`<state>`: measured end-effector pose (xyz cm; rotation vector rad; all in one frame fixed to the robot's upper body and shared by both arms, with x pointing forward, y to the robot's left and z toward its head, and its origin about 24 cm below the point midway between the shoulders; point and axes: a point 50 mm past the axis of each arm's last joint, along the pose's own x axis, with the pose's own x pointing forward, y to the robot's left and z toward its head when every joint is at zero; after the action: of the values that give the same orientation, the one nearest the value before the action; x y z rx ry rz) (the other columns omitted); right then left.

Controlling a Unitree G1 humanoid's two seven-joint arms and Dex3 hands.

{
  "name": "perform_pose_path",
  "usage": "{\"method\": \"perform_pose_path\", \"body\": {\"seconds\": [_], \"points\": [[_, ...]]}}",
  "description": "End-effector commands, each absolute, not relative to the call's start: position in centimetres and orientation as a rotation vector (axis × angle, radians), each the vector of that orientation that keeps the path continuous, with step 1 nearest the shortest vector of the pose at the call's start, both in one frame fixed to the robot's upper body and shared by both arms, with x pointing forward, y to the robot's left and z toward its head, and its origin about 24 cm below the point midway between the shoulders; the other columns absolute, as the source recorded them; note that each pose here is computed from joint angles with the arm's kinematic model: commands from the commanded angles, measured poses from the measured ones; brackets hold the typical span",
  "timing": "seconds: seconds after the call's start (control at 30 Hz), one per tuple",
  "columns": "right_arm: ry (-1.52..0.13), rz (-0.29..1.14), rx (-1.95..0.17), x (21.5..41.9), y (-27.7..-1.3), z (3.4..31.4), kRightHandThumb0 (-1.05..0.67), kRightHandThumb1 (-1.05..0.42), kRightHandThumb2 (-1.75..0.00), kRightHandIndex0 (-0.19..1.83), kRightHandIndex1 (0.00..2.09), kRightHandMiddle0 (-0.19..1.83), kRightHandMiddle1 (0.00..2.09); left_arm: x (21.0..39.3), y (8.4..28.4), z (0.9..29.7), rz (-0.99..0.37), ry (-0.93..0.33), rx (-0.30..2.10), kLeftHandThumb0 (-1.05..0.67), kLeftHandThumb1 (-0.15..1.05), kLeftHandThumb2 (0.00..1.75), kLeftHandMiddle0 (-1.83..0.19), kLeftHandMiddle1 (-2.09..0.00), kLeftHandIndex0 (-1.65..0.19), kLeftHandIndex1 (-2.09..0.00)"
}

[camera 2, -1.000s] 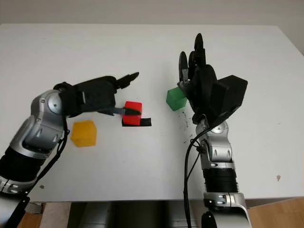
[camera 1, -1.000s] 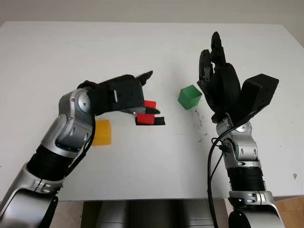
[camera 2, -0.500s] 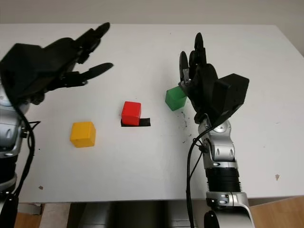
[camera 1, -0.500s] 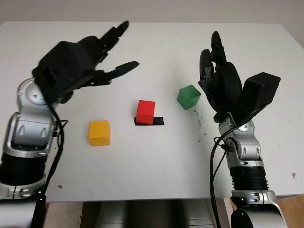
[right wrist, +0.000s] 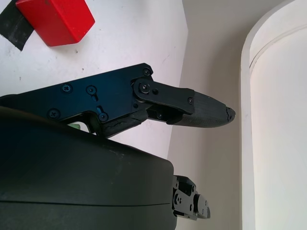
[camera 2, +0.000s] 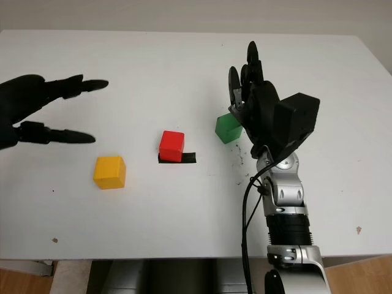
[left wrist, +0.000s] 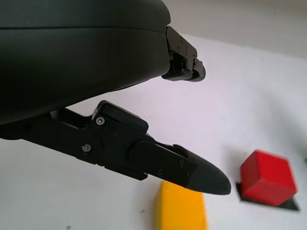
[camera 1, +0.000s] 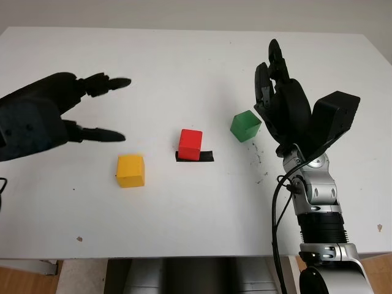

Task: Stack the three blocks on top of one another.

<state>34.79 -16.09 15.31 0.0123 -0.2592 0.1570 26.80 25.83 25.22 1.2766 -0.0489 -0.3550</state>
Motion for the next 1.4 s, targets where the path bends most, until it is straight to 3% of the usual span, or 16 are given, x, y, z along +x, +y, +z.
{"method": "perform_pose_path", "body": {"seconds": [0.0, 0.37, 0.77, 0.97, 1.37], "points": [[-0.286, 0.168, -0.002, 34.8, -16.1, 16.0, -0.64, -1.05, -0.63, -0.19, 0.0, -0.19, 0.0, 26.4, 26.2, 25.3, -0.366, -0.028, 1.336, -0.79, 0.97, 0.05, 0.13, -0.04, -0.25, -0.08], [-0.269, 0.155, 0.006, 34.7, -16.4, 16.1, -0.64, -1.05, -0.62, -0.19, 0.0, -0.19, 0.0, 25.1, 25.8, 22.6, -0.416, -0.008, 1.435, -0.92, 1.02, 0.07, 0.19, -0.02, -0.16, -0.03], [-0.261, 0.157, 0.014, 34.6, -16.5, 16.1, -0.65, -1.05, -0.61, -0.19, 0.0, -0.19, 0.0, 24.9, 24.2, 20.2, -0.378, -0.093, 1.527, -0.87, 1.04, 0.06, 0.19, 0.0, -0.13, -0.04], [-0.264, 0.16, 0.01, 34.5, -16.3, 16.1, -0.65, -1.05, -0.61, -0.19, 0.0, -0.19, 0.0, 24.7, 23.3, 19.1, -0.334, -0.144, 1.585, -0.86, 1.05, 0.11, 0.19, -0.01, -0.17, -0.06], [-0.259, 0.153, 0.013, 34.3, -16.3, 16.0, -0.65, -1.05, -0.62, -0.19, 0.0, -0.19, 0.0, 24.7, 23.3, 18.1, -0.333, -0.129, 1.614, -0.84, 1.05, 0.11, 0.13, -0.06, -0.28, -0.14]]}}
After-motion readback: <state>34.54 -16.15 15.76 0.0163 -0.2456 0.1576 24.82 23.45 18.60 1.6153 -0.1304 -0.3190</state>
